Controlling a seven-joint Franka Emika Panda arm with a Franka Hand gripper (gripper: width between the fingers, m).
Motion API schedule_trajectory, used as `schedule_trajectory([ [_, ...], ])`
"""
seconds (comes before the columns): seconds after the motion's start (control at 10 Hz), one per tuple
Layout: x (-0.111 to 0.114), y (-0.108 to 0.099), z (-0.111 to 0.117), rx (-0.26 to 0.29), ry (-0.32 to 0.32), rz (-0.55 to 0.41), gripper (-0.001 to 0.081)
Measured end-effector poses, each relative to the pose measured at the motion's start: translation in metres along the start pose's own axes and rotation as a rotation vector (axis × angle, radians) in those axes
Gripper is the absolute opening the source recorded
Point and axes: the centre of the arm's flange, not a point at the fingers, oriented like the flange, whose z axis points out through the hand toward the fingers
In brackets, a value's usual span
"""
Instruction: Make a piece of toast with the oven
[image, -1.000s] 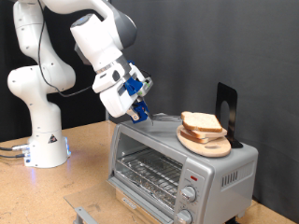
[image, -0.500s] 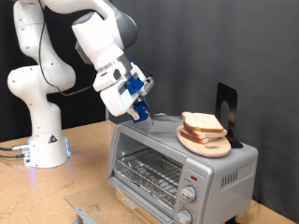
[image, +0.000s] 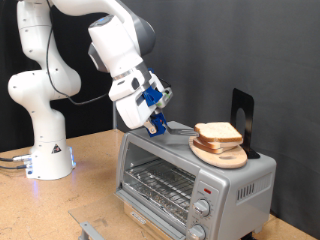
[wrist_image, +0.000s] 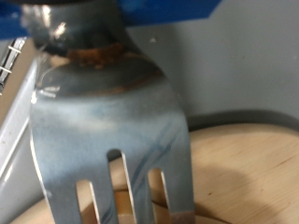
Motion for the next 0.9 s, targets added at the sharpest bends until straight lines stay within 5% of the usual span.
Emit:
schedule_trajectory([
  [0.9,0.015,-0.04,0.018,0.001,-0.016,-0.063,0.0459],
])
